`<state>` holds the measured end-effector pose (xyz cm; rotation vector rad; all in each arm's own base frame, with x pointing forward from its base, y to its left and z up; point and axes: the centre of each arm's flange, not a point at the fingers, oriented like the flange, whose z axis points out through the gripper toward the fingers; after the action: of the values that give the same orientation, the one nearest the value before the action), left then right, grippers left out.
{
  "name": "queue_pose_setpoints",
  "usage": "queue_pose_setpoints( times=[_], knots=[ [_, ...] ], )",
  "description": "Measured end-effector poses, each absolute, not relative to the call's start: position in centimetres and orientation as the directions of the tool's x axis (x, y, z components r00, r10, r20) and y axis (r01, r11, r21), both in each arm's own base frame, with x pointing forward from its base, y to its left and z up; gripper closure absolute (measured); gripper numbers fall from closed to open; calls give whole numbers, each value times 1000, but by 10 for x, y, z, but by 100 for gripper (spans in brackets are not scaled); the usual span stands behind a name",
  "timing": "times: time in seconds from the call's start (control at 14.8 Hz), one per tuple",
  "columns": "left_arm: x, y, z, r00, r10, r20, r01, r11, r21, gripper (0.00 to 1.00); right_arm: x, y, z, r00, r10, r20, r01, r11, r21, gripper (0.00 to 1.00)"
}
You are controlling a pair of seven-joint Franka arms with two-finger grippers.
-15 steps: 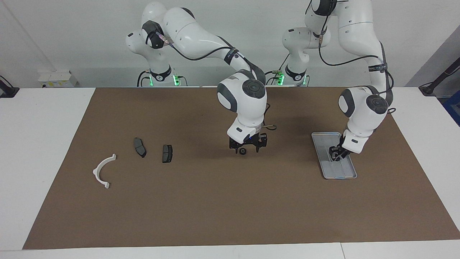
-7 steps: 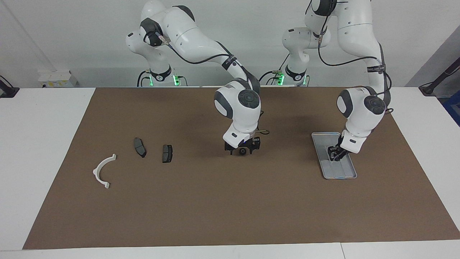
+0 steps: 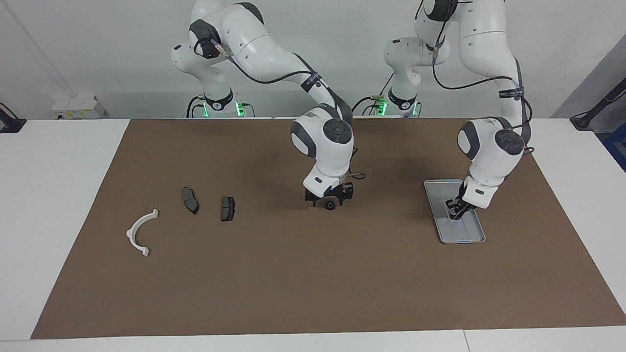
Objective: Place bearing gear from tray to pile
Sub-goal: 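Grasp the second bearing with the left gripper while the right gripper grasps the first, then lift the second bearing with the left gripper while the right gripper holds the first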
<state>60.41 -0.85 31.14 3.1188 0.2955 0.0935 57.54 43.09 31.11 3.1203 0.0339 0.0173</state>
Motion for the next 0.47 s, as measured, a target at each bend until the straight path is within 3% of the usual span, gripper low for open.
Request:
queue_pose_setpoints(
  times=[0.47],
  knots=[
    [610, -124, 397, 940, 342, 3, 342, -940, 11, 77, 569, 435, 310, 999, 32, 12, 32, -999, 18, 10]
  ],
)
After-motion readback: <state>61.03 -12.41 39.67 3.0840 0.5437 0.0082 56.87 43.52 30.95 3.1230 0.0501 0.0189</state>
